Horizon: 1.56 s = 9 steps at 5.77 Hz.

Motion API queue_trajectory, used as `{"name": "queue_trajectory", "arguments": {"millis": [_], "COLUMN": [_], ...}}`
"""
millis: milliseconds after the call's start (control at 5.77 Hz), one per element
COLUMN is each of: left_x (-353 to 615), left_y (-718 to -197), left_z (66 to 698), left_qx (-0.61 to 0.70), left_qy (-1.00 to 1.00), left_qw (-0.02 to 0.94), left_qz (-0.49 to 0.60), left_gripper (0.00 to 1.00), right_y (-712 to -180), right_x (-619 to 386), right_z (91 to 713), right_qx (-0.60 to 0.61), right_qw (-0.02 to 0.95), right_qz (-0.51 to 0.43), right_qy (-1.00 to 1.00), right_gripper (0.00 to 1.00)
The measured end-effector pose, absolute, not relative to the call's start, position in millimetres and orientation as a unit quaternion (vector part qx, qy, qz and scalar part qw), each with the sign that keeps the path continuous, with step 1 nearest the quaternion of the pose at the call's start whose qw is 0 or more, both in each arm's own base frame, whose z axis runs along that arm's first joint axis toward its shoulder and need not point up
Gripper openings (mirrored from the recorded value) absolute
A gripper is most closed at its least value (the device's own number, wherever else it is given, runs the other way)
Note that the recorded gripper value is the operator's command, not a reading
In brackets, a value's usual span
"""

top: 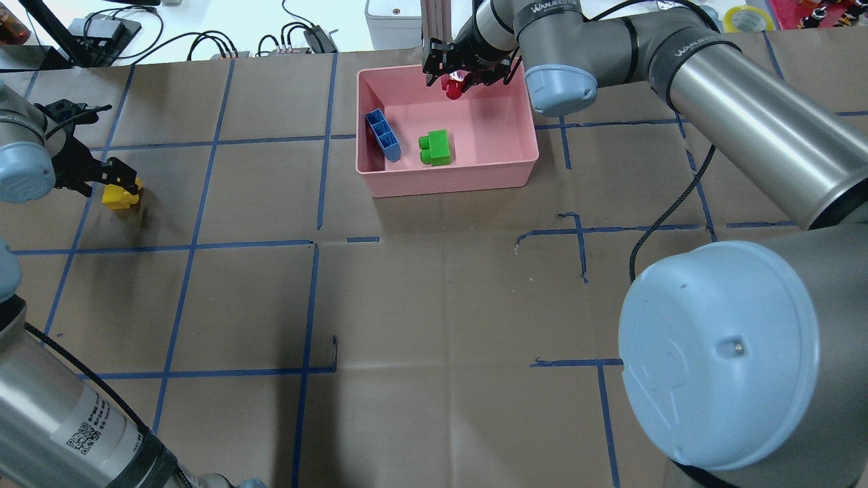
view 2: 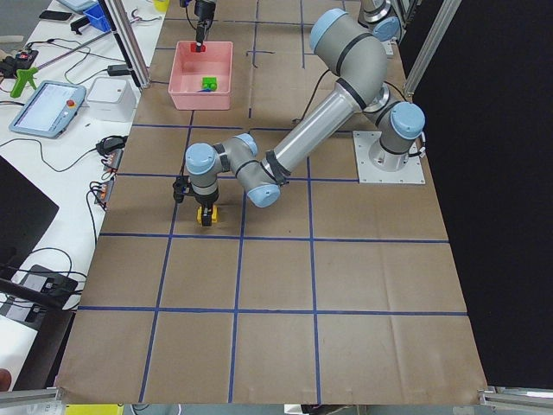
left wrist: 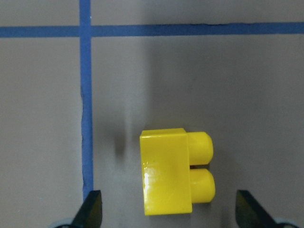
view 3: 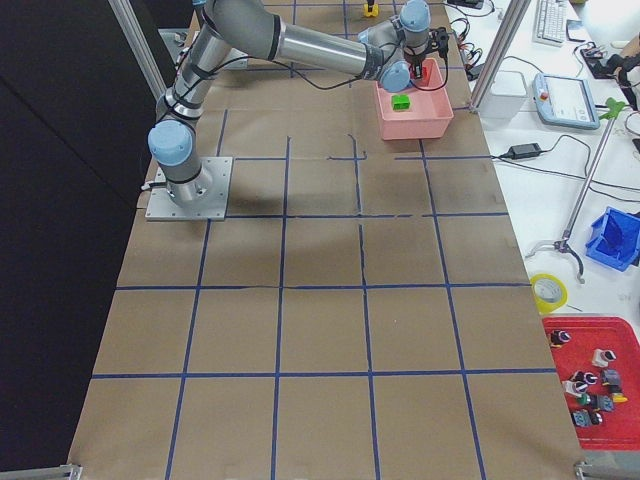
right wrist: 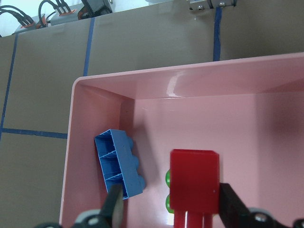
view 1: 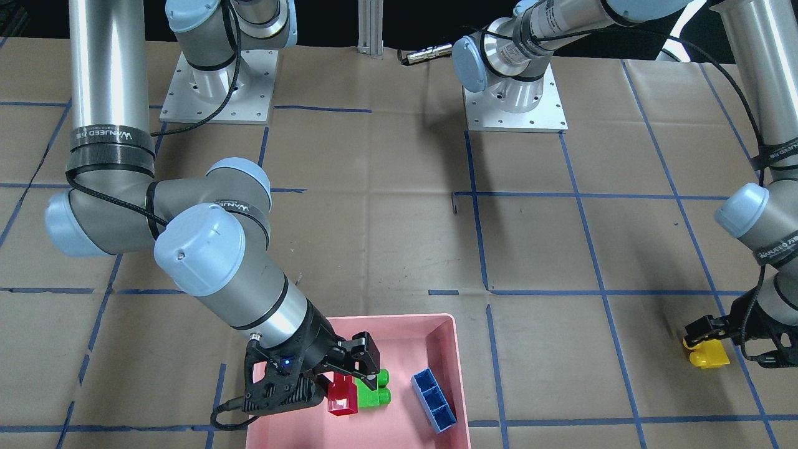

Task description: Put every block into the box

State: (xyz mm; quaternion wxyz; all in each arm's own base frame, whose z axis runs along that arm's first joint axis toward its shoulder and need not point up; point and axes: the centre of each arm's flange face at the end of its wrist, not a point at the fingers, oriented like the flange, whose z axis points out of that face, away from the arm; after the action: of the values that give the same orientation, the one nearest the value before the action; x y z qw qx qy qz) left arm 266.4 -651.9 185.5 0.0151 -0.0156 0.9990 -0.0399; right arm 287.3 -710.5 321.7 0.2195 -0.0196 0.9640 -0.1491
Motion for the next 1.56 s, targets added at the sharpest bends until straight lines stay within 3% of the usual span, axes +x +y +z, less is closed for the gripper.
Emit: {"name": "queue_trajectory", "arguments": {"millis": [346,520,693,866,1213,1559], "left_x": [267.8,269.1,270.3,270.8,271.2,267.2], "left_y": [-654.0,-656.1,-657.4,-658.1,-658.8,-664.2], "left_z": [174.5,174.6,176.1,176.5,178.0,205.6], "left_qx": [-0.021,-0.02,-0.02,-0.02,-0.018,-0.011], "left_qy": [0.999,0.999,0.999,0.999,0.999,0.998], "left_qw": [0.014,0.015,0.016,0.015,0.016,0.024], "left_qz": [-0.039,-0.041,-0.043,-0.044,-0.045,-0.053], "left_gripper": [0.83,0.79,0.69,0.51,0.25,0.2], "right_y": [-709.7,-709.9,-707.9,-698.8,-640.3,-544.7], "right_x": [284.2,280.0,265.6,238.4,180.5,176.0], "right_z": [324.4,327.4,338.5,358.8,421.6,476.5], "right_qx": [-0.023,-0.034,-0.054,-0.079,-0.097,-0.094], "right_qw": [0.216,0.21,0.182,0.14,0.106,0.053], "right_qz": [-0.153,-0.158,-0.163,-0.144,-0.023,0.013], "right_qy": [0.964,0.964,0.968,0.976,0.989,0.994], "right_gripper": [1.0,1.0,1.0,1.0,1.0,1.0]}}
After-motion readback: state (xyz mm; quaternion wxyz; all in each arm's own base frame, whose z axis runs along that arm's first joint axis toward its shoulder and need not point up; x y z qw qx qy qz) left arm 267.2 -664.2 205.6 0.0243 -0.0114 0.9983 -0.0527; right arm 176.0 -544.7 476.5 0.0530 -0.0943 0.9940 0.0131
